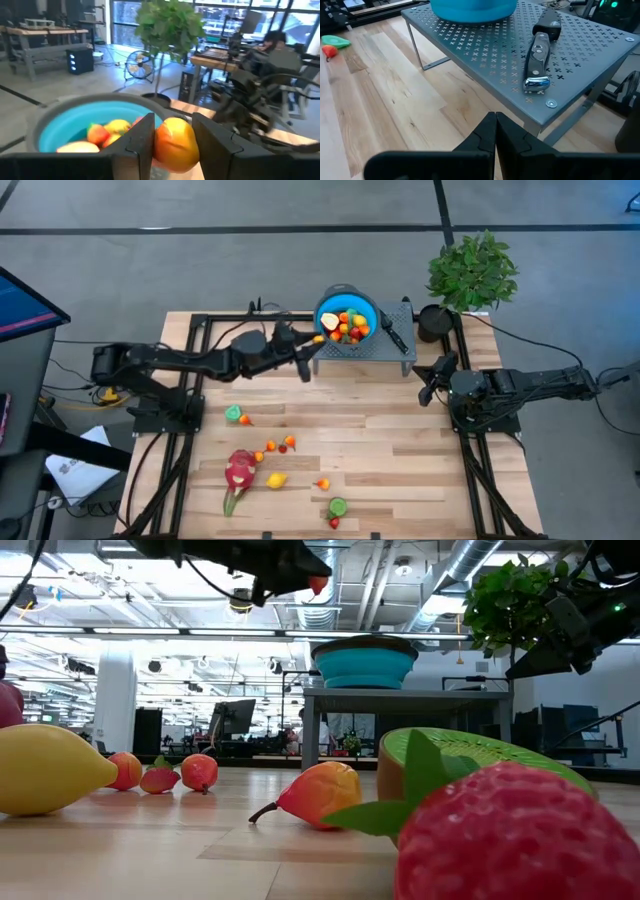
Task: Pick & Place Fruit
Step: Put the yellow pear into the strainer bowl
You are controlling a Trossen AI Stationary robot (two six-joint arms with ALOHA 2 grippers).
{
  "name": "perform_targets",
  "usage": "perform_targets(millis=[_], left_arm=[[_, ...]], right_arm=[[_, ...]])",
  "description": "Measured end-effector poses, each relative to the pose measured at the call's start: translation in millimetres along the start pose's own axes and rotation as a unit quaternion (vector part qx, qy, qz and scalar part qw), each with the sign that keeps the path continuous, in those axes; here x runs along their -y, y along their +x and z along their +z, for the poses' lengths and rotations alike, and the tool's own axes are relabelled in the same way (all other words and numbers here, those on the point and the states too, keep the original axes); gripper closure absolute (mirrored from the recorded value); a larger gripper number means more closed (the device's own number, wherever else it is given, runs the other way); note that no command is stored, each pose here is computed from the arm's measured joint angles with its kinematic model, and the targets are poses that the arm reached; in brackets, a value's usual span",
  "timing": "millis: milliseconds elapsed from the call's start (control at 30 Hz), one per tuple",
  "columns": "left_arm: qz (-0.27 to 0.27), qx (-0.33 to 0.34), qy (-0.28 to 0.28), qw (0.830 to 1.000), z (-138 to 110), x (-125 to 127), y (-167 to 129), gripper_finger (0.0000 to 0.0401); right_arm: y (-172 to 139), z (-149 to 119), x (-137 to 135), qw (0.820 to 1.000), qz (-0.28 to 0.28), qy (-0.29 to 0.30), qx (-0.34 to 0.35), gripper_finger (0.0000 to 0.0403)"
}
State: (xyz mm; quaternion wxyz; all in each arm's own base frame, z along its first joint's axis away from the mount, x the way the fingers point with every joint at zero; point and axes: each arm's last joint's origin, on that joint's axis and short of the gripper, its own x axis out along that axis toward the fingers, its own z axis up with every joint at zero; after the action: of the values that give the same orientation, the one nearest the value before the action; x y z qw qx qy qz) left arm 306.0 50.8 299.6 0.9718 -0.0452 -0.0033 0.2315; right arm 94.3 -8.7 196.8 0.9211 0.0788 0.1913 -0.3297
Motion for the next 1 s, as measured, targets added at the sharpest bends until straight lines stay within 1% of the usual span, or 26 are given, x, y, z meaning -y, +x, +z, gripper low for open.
perform_targets(millis=[100, 267, 400, 600, 767, 933, 1000], left_arm=[[-0.007, 0.002, 0.018, 1.000, 4.5, -3.3, 12.7, 0.0284], [-0.019, 0.012, 0.029, 0.999, 14.8, -10.4, 35.2, 0.0284], [-0.019, 0.016, 0.041, 0.999, 18.6, -18.3, 52.8, 0.0284], [-0.013, 0.004, 0.043, 0.999, 11.4, -32.3, 75.0, 0.0284], [-0.005, 0.000, 0.044, 0.999, 4.7, -38.5, 92.5, 0.0284], [-0.036, 0.011, 0.043, 0.998, 4.0, -40.5, 111.9, 0.0287], [-0.036, 0.012, 0.043, 0.998, 3.5, -42.4, 119.3, 0.0287]], right_arm=[[0.0, 0.0, 0.0, 1.000, 0.000, 0.000, 0.000, 0.0403], [0.0, 0.0, 0.0, 1.000, 0.000, 0.000, 0.000, 0.0403], [-0.1, 0.0, 0.0, 1.000, 0.000, 0.000, 0.000, 0.0403], [0.0, -0.1, 0.0, 1.000, 0.000, 0.000, -0.001, 0.0403], [0.0, -0.2, 0.1, 1.000, 0.000, -0.001, -0.001, 0.0403], [-0.1, -0.2, 0.1, 1.000, 0.000, -0.001, -0.001, 0.0403], [-0.1, -0.2, 0.1, 1.000, 0.000, 0.000, -0.001, 0.0403]])
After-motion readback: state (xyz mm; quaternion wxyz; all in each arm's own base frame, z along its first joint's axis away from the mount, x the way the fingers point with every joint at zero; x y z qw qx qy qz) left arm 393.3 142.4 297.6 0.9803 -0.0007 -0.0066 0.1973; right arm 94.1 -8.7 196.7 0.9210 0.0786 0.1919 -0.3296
